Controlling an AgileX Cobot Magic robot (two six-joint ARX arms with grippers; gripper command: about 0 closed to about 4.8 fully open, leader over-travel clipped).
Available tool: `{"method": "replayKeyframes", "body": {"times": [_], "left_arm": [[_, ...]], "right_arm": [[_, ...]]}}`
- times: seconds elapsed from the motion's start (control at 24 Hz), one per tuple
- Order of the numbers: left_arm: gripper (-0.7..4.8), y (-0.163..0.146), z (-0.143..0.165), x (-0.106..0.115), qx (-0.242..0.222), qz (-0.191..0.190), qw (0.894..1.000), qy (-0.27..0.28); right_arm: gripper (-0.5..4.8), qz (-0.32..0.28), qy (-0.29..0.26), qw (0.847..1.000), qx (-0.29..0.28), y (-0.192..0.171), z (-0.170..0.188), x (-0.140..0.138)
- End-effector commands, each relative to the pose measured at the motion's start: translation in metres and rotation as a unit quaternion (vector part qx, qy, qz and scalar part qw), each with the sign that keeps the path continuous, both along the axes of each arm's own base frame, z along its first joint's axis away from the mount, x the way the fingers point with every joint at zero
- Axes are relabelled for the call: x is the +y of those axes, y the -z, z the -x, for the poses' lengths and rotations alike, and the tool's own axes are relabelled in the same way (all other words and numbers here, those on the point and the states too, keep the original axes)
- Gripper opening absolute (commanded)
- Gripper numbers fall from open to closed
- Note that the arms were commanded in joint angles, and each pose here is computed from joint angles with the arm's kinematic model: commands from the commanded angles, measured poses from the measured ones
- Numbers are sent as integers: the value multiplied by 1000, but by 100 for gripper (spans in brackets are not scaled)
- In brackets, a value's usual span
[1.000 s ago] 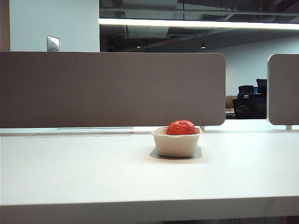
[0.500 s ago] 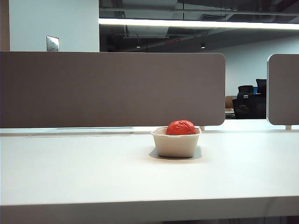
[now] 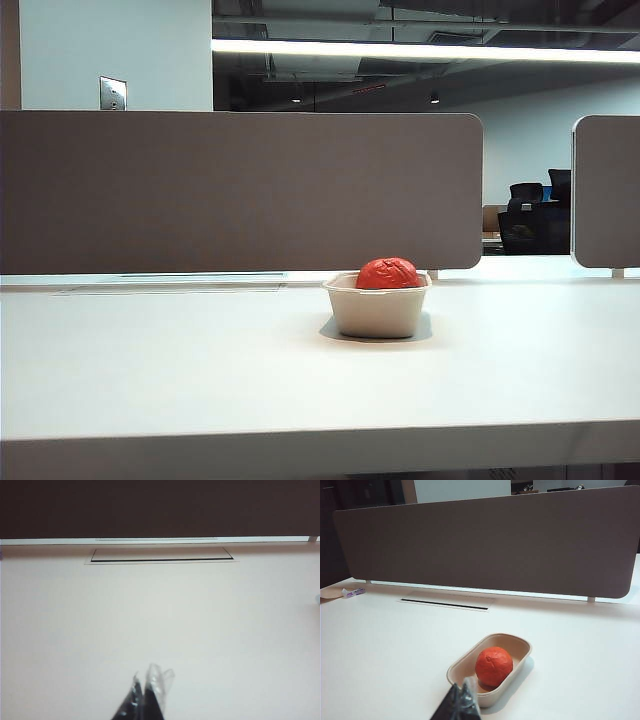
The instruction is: Pick up the orange and place it into the paper lunchbox.
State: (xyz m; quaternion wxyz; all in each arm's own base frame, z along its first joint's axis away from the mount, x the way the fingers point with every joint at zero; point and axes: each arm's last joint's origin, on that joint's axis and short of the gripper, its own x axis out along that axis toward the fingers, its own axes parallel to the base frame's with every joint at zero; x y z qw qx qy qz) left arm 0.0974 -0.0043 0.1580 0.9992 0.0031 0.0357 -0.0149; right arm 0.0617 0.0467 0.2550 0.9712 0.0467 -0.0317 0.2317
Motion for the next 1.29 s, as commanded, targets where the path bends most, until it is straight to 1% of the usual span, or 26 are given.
{"method": "replayKeyframes", "body": {"times": [0.04,0.62,0.75,0.83,1.0,1.17,1.29], "left_arm": [[-5,-1,0,0,-6,0,1000,-2],[-5,-1,0,0,-6,0,1000,-2],[-5,-1,0,0,-6,0,1000,-2],[-5,-1,0,0,-6,0,1000,-2],[-5,-1,0,0,-6,0,1000,-2],[-5,-1,0,0,-6,0,1000,-2],[-5,-1,0,0,-6,0,1000,-2]], "right_arm": [[-5,-7,-1,1000,-7,-3,0,0],[-5,-6,3,1000,-6,-3,0,0],[-5,-7,50,999,-2,2,-2,-2],[-5,1,100,995,8,19,-11,-4],[-5,12,116,993,15,42,-23,-9],[-5,10,122,992,6,58,-32,-16],[-5,8,148,989,1,67,-35,-21]]}}
